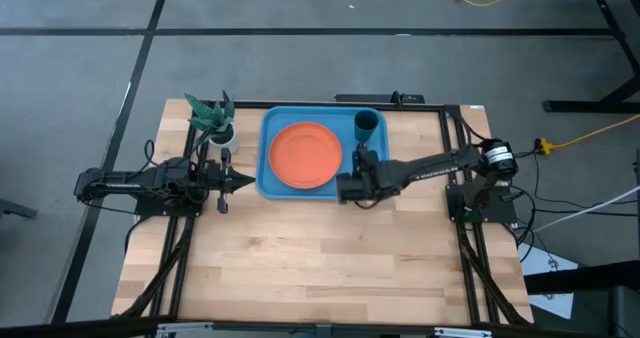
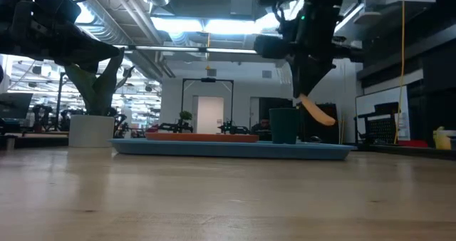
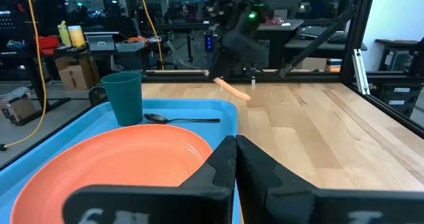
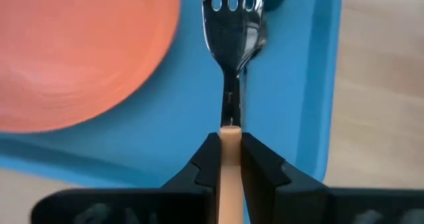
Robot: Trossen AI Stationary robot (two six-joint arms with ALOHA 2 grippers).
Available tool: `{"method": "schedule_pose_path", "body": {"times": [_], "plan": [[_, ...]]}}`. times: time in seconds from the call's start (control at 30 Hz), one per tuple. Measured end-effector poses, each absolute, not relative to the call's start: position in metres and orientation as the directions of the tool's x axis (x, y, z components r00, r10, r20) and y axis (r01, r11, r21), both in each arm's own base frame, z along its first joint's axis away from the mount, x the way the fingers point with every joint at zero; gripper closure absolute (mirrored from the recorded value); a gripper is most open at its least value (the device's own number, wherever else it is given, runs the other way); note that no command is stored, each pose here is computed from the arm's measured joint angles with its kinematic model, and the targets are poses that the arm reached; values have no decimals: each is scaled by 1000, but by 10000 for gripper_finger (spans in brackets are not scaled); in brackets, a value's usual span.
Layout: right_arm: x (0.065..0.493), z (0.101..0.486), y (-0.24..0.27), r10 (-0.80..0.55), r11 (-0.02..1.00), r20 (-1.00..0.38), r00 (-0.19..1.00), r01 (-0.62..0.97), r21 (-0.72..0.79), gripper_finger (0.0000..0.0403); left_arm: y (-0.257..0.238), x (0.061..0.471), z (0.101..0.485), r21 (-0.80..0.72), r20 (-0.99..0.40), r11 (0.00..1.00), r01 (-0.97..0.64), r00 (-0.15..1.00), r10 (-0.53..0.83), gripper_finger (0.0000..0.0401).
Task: Pick and place plate/cup/fork/spoon on tray
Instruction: Put the light orange fork on the blue tray
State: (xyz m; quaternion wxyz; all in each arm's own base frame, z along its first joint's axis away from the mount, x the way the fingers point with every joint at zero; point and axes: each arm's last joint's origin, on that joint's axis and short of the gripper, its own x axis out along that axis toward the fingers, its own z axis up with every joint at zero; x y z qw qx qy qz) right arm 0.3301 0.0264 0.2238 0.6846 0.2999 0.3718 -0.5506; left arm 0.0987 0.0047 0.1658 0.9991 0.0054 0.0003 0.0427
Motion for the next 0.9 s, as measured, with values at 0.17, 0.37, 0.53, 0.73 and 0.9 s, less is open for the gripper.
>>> {"method": "schedule_pose_path", "body": {"times": [0.17, 0.37, 0.53, 0.73, 0.9], "plan": [[328, 223, 5, -503, 153, -863, 50, 988, -31, 364, 5, 99, 166, 11, 0, 996, -86, 996, 86, 401], [321, 218, -15, -481, 94, -876, -27, 992, -82, 364, 5, 99, 166, 11, 0, 996, -85, 996, 85, 401], [312, 190, -30, -415, 51, -908, -60, 995, -89, 363, 5, 99, 166, 11, 0, 996, -86, 996, 86, 401], [308, 176, -46, -362, 53, -931, -33, 997, -56, 364, 5, 99, 166, 11, 0, 996, -85, 996, 85, 401], [315, 185, -54, -369, 104, -929, 13, 994, -27, 364, 5, 99, 166, 11, 0, 996, -85, 996, 85, 401]]}}
